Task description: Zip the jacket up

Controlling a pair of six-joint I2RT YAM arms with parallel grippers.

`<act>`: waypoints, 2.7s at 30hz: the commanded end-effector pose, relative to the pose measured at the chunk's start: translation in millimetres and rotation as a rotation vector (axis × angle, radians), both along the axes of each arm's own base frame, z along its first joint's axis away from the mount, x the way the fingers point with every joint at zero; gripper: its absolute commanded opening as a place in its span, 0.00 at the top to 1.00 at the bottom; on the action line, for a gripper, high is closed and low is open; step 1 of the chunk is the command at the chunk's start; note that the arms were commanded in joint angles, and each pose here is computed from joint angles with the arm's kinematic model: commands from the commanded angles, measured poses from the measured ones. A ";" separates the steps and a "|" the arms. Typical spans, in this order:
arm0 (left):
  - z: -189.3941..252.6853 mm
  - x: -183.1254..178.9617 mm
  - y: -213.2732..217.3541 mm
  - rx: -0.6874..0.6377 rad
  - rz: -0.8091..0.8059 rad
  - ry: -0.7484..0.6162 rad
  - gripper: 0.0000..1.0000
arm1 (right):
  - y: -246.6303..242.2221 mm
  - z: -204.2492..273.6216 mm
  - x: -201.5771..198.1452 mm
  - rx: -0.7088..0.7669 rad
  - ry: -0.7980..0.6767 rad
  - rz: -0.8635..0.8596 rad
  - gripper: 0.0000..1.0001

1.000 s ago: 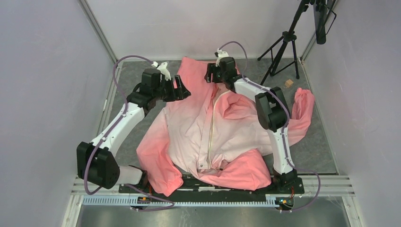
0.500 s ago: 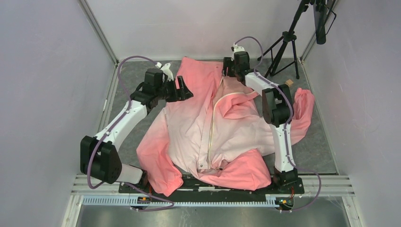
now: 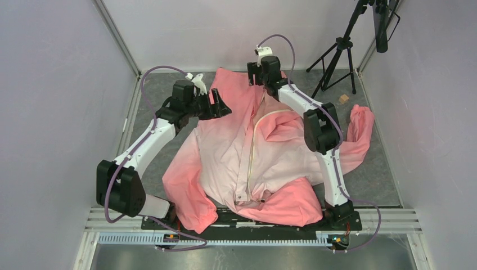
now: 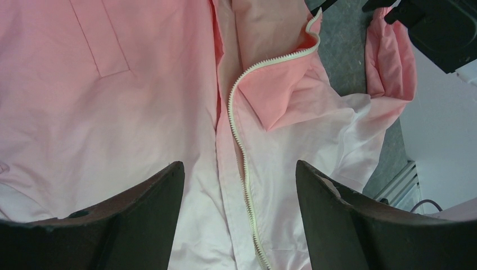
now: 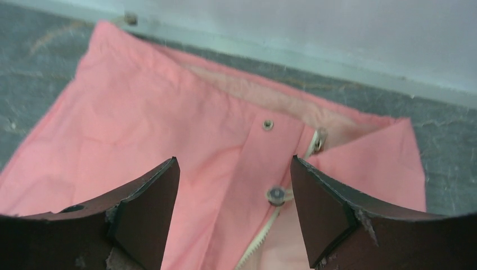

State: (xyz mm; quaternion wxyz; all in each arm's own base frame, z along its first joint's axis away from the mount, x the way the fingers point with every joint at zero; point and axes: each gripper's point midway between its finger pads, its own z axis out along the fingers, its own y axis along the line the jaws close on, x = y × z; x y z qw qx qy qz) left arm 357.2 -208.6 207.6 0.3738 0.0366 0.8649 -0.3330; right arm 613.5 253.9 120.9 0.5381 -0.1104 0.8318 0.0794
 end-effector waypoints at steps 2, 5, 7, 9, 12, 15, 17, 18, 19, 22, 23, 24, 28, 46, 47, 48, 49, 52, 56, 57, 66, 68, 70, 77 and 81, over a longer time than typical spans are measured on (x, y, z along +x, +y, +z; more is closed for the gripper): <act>23.1 3.9 -6.5 -0.053 -0.009 -0.046 0.22 | -3.2 14.8 28.7 0.067 -0.068 -0.052 0.22; 21.8 3.8 -7.0 -0.053 -0.011 -0.043 0.22 | 3.7 6.1 37.4 0.082 -0.069 -0.043 0.22; 21.4 4.2 -7.3 -0.054 -0.011 -0.040 0.22 | 5.8 0.6 41.0 0.084 -0.063 -0.043 0.23; 21.1 4.5 -7.7 -0.054 -0.013 -0.039 0.22 | 4.8 -5.3 42.3 0.086 -0.059 -0.054 0.23; 19.7 5.3 -8.5 -0.056 -0.015 -0.035 0.22 | -0.1 -16.1 42.3 0.080 -0.039 -0.083 0.23; 17.1 6.6 -9.3 -0.058 -0.016 -0.029 0.22 | -6.6 -33.9 38.4 0.054 0.006 -0.113 0.22; 15.9 7.1 -10.5 -0.061 -0.019 -0.025 0.22 | -9.5 -45.9 36.8 0.040 0.032 -0.127 0.23; 14.8 7.2 -10.9 -0.062 -0.019 -0.021 0.22 | -10.5 -50.3 36.2 0.037 0.043 -0.129 0.22; 14.4 7.4 -11.4 -0.064 -0.020 -0.020 0.22 | -10.4 -55.9 35.8 0.038 0.055 -0.129 0.23; 14.7 8.0 -11.9 -0.069 -0.021 -0.018 0.22 | -8.6 -70.0 33.6 0.046 0.084 -0.134 0.24; 14.9 8.0 -12.1 -0.070 -0.021 -0.019 0.22 | -7.5 -72.0 34.5 0.056 0.084 -0.131 0.24; 14.9 7.8 -12.3 -0.070 -0.022 -0.018 0.22 | -4.3 -74.1 35.1 0.068 0.085 -0.123 0.26; 15.7 7.3 -11.2 -0.065 -0.019 -0.018 0.22 | 3.8 -70.2 42.0 0.103 0.057 -0.104 0.37; 48.0 65.5 -14.4 -0.312 0.073 -0.004 0.21 | 46.3 56.3 32.9 0.142 -0.384 0.256 0.98; 49.9 76.8 -15.5 -0.354 0.091 -0.003 0.21 | 45.6 61.6 25.7 0.140 -0.395 0.274 1.00; 50.1 87.7 -18.1 -0.381 0.101 -0.010 0.21 | 46.4 67.2 15.7 0.141 -0.416 0.309 1.00; 51.7 97.7 -20.3 -0.410 0.113 -0.024 0.21 | 49.0 77.8 4.0 0.152 -0.459 0.353 1.00; 42.3 130.8 -24.0 -0.483 0.172 -0.031 0.21 | 48.9 98.6 -42.4 0.181 -0.585 0.439 1.00; 43.1 168.9 -38.2 -0.547 0.166 -0.055 0.20 | 51.5 93.8 -59.0 0.130 -0.595 0.470 1.00; 40.4 177.0 -41.3 -0.543 0.164 -0.075 0.20 | 51.1 90.9 -61.3 0.126 -0.586 0.465 1.00; 44.6 199.0 -60.9 -0.465 0.191 -0.248 0.18 | 53.3 79.1 -72.6 0.067 -0.565 0.422 1.00; 39.4 197.4 -63.0 -0.406 0.226 -0.274 0.12 | 52.4 76.6 -69.9 0.064 -0.556 0.411 1.00; 21.7 198.9 -66.6 -0.346 0.249 -0.224 0.12 | 53.4 77.8 -70.3 0.063 -0.555 0.410 1.00; -2.8 203.5 -75.4 -0.315 0.258 -0.159 0.32 | 56.7 81.4 -74.8 -0.017 -0.556 0.371 1.00; 8.4 203.8 -72.5 -0.369 0.179 -0.173 0.79 | 49.6 85.7 -80.0 0.001 -0.518 0.335 0.81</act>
